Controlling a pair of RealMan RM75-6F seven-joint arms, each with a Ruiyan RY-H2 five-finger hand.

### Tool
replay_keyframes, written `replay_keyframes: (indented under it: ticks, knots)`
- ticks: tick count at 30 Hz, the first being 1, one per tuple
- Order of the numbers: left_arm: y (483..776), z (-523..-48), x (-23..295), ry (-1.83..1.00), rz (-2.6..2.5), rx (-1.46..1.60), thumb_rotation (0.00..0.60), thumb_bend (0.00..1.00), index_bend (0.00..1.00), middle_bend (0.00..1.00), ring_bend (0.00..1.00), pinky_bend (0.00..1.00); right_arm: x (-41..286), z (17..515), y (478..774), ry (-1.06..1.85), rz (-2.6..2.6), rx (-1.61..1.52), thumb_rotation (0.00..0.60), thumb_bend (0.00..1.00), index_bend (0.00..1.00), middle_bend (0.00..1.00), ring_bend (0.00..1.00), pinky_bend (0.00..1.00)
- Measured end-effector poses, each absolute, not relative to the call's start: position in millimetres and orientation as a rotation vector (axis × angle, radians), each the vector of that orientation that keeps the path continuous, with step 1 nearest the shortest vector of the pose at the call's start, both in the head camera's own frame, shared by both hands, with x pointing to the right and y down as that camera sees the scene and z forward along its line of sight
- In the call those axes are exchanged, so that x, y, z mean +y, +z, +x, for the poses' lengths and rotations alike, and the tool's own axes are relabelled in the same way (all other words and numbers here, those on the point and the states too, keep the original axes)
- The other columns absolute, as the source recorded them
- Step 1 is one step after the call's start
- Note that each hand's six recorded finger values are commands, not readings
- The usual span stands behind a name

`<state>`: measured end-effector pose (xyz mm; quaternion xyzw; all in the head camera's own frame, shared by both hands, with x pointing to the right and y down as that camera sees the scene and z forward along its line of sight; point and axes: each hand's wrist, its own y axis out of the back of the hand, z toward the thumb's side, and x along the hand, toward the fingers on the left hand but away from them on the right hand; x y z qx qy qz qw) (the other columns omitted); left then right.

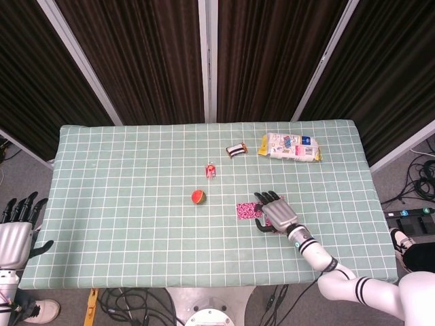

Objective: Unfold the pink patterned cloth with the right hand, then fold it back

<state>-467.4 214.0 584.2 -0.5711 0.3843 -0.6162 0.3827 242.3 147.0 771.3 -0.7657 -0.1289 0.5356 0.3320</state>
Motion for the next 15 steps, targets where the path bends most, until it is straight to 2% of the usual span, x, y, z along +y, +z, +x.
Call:
replay_keyframes:
  ticks: [2,4,5,6,9,13,15]
  knots:
    - [583.8,-467.5,214.3,-1.570,-1.458,0.983,0.600,0.00,0.18,0.15,0.12,0.07,144.8,243.4,769.6,1.398,-1.994,-0.347,0.179,0.48,0.30,0.00,0.00,0.00]
    - [583.3,-467.7,214.6,-1.567,-1.458,0.985,0.600,0.00,0.18,0.15,0.12,0.07,139.5,248.6,767.0,1.405,-1.978,-0.369,0.209,0.42,0.30,0.00,0.00,0.00]
    - [583.3,-467.7,214.6,-1.566,-1.458,0.985,0.600,0.00,0.18,0.15,0.12,0.07,136.4,252.0,765.9,1.411,-1.969,-0.380,0.237,0.37,0.30,0.00,0.00,0.00]
    - [583.5,-467.5,214.6,-1.565,-1.459,0.985,0.600,0.00,0.18,0.15,0.12,0.07,133.5,255.5,765.2,1.418,-1.961,-0.390,0.294,0.29,0.30,0.00,0.00,0.00]
    - [583.9,-466.5,214.7,-1.562,-1.462,0.983,0.600,0.00,0.18,0.15,0.12,0.07,125.4,265.9,765.5,1.444,-1.937,-0.416,0.406,0.18,0.30,0.00,0.00,0.00]
    - [583.2,-465.7,215.1,-1.559,-1.461,0.985,0.600,0.00,0.18,0.15,0.12,0.07,116.4,277.1,768.7,1.476,-1.904,-0.427,0.483,0.15,0.30,0.00,0.00,0.00]
    - [582.7,-466.1,215.7,-1.561,-1.460,0.987,0.600,0.00,0.18,0.15,0.12,0.07,113.0,279.6,771.2,1.484,-1.888,-0.425,0.502,0.15,0.30,0.00,0.00,0.00]
